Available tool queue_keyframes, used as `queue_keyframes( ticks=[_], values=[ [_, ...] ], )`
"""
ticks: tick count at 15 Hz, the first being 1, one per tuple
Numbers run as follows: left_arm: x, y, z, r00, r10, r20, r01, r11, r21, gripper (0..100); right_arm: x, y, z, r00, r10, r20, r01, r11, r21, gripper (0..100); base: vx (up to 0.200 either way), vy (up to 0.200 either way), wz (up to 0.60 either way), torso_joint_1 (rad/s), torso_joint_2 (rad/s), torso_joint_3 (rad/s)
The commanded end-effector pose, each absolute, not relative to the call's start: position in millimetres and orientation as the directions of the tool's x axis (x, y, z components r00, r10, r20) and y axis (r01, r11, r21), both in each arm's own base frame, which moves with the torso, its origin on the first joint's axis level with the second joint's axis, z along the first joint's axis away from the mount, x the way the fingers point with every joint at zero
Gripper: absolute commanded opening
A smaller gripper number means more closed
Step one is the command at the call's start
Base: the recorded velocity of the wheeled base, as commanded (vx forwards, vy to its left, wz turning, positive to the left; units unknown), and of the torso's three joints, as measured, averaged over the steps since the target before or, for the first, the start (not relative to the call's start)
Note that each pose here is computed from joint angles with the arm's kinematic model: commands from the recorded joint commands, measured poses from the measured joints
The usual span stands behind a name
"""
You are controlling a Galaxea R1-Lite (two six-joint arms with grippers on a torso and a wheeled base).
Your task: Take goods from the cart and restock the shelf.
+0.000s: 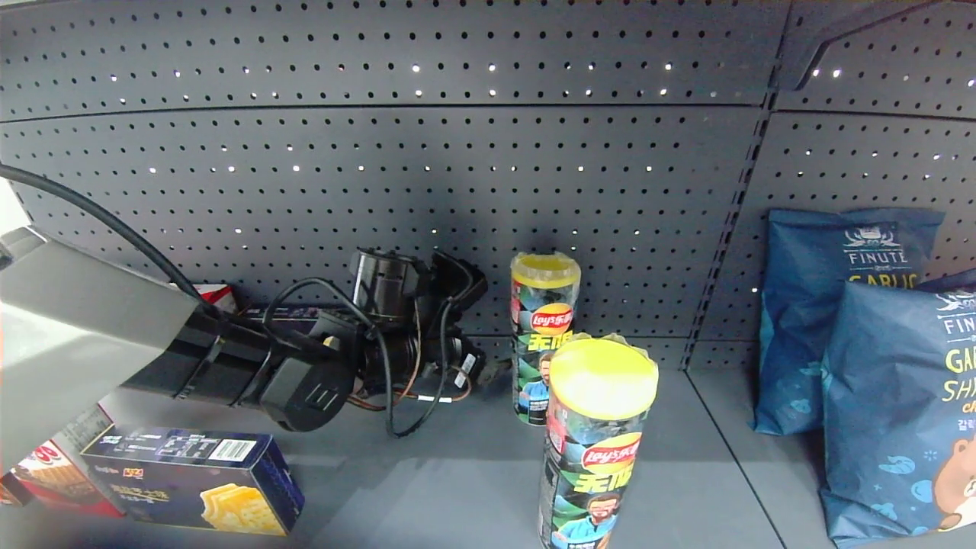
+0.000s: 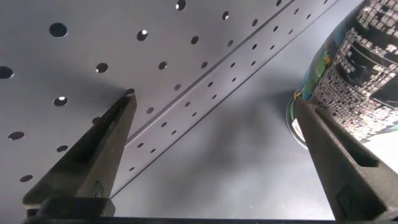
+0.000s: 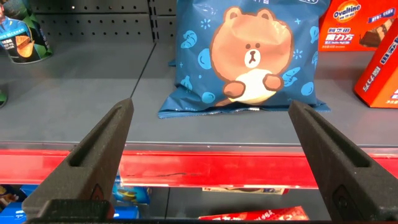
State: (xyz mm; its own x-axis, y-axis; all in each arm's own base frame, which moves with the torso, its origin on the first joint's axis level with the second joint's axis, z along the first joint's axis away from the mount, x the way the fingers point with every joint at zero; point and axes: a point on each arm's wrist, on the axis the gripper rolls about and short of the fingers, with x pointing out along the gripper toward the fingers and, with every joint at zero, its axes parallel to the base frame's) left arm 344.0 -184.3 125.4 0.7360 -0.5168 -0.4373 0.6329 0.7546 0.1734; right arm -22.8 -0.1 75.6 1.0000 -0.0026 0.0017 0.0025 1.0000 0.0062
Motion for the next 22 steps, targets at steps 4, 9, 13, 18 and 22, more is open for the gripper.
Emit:
queue_keyframes(
  ticks=[4,9,13,18,22],
  values=[
    [340.1,-180.7,140.2,0.752,-0.522,-0.403,0.626,0.758,0.184,100,-22.8,-0.1,75.6,1.0,-0.003,0.002,0.003,1.0,0.008,100,0.0,0.0,0.0,0.0,0.0,0.0],
    [315.9,-147.0,202.9,0.824,-0.504,-0.259,0.558,0.8,0.22,100,-22.8,-0.1,75.6,1.0,-0.003,0.002,0.003,1.0,0.006,100,0.0,0.0,0.0,0.0,0.0,0.0],
    [248.6,-114.2,250.3,0.834,-0.508,-0.216,0.549,0.803,0.23,100,-22.8,-0.1,75.6,1.0,-0.003,0.002,0.003,1.0,0.006,100,0.0,0.0,0.0,0.0,0.0,0.0],
    [125.1,-57.3,279.4,0.854,-0.512,-0.09,0.519,0.824,0.227,100,-22.8,-0.1,75.6,1.0,-0.003,0.002,0.003,1.0,0.006,100,0.0,0.0,0.0,0.0,0.0,0.0],
    [52.1,-20.5,222.1,0.945,-0.323,-0.052,0.326,0.914,0.241,100,-22.8,-0.1,75.6,1.0,-0.003,0.002,0.003,1.0,0.006,100,0.0,0.0,0.0,0.0,0.0,0.0]
  ],
)
